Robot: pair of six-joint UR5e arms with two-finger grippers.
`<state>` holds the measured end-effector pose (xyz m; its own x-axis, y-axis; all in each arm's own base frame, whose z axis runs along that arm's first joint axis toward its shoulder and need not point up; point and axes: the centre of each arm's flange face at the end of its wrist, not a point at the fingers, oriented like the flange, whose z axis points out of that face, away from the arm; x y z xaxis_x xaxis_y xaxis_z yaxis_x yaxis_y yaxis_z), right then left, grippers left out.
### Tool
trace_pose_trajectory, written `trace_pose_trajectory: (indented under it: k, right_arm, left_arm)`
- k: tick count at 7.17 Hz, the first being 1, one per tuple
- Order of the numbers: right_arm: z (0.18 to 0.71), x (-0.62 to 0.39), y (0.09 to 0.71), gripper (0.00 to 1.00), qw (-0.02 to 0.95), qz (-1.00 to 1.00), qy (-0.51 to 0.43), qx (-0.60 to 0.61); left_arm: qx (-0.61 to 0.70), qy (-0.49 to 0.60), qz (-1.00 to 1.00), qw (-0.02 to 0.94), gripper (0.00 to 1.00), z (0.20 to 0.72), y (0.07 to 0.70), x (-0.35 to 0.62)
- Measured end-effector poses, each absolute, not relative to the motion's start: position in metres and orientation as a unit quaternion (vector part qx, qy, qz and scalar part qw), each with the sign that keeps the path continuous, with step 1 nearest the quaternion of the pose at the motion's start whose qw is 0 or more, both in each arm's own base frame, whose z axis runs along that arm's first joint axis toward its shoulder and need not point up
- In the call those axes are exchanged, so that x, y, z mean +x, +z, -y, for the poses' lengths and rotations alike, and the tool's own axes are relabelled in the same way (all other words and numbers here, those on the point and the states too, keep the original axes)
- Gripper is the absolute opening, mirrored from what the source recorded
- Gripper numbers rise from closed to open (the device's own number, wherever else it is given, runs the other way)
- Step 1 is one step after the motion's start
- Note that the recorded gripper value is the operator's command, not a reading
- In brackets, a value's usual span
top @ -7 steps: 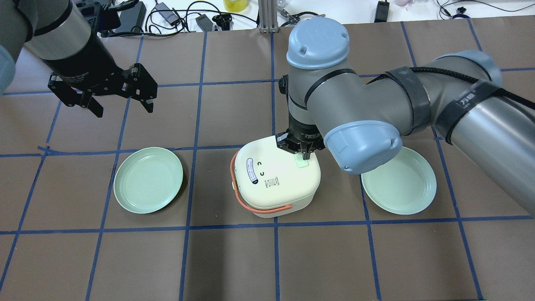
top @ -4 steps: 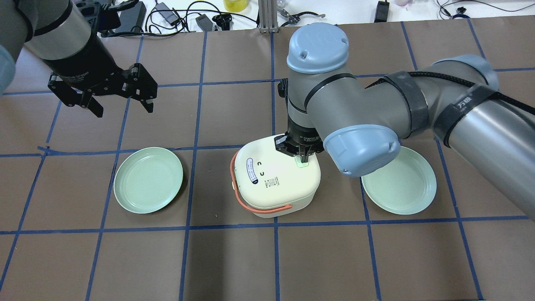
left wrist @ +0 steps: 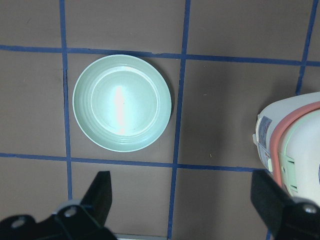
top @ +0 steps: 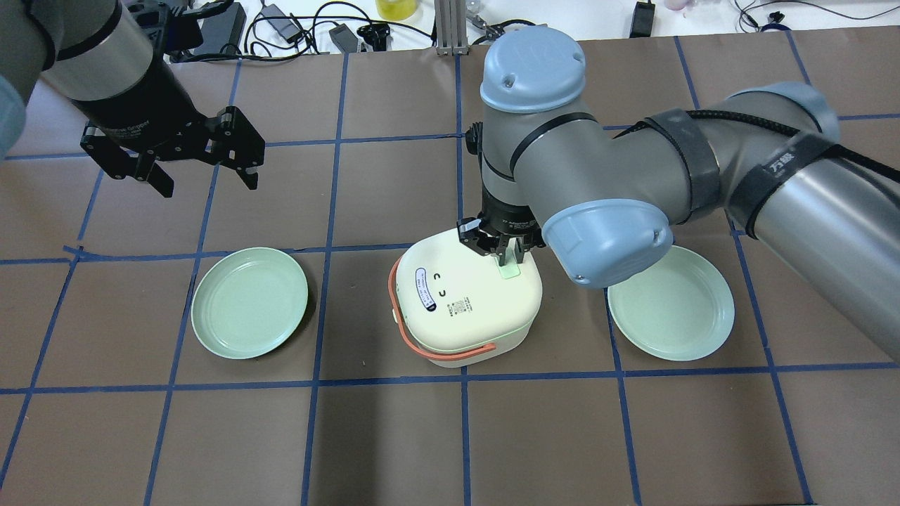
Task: Press rice cooker button
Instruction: 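Lower the right gripper to press the lid release button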
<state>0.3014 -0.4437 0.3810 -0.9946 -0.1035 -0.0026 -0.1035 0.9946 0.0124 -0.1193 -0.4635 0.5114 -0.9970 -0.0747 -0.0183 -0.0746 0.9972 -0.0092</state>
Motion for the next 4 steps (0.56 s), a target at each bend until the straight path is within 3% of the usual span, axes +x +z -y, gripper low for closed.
trace_pose_trajectory:
  k: [4]
  right_arm:
    - [0.497, 0.241, 0.473, 1.00, 0.009, -0.999, -0.015, -0.028]
  left_arm:
    - [-0.037, -0.004, -0.999, 0.009, 1.00, 0.464, 0.511, -0.119]
